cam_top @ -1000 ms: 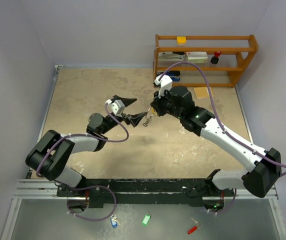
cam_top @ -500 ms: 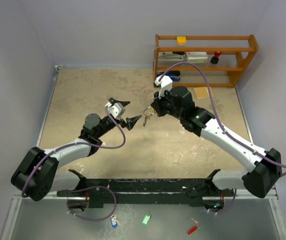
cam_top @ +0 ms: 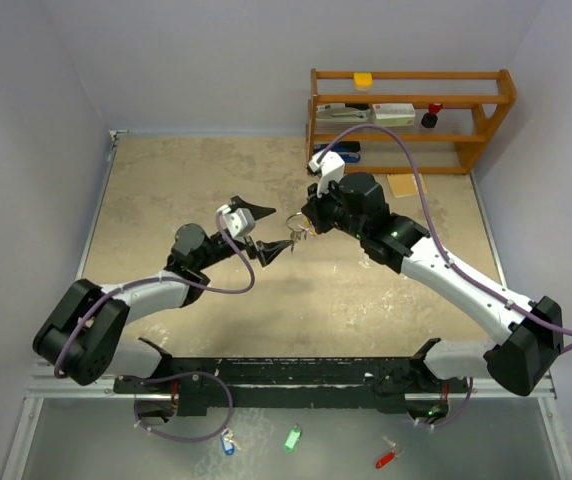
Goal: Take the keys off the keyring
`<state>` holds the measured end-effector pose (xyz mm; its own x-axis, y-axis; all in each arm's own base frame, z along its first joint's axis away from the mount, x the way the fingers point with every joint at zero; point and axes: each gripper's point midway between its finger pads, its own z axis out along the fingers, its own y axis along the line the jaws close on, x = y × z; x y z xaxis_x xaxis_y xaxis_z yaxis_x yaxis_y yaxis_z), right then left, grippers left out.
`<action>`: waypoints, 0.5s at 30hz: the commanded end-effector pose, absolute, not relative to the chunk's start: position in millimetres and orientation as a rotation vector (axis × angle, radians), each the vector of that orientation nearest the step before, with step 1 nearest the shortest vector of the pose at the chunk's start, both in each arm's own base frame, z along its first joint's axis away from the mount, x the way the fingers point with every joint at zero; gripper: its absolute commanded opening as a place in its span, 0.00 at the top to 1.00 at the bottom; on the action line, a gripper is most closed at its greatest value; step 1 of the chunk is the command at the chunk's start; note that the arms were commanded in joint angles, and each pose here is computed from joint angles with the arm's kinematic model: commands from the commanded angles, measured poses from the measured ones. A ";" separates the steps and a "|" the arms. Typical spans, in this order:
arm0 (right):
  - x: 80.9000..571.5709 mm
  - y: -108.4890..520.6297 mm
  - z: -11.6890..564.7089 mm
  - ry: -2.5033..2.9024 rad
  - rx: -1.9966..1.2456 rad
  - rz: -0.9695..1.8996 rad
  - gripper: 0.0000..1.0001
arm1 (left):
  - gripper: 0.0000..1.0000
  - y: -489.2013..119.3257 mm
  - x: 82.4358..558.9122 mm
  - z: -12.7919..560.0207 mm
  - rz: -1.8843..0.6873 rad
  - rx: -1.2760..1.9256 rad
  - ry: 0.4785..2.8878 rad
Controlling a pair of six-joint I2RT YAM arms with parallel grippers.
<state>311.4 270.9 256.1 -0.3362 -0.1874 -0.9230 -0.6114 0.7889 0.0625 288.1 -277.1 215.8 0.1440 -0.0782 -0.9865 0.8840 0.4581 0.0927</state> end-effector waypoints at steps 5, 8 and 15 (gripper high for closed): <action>307.8 277.4 291.7 1.789 -0.585 0.538 1.00 | 0.16 -291.4 305.3 249.3 -0.845 0.822 1.105; 306.7 277.7 292.7 1.786 -0.588 0.539 1.00 | 0.19 -293.8 308.5 250.2 -0.849 0.821 1.103; 304.2 279.6 292.8 1.779 -0.596 0.549 1.00 | 0.34 -298.5 311.0 253.4 -0.870 0.826 1.095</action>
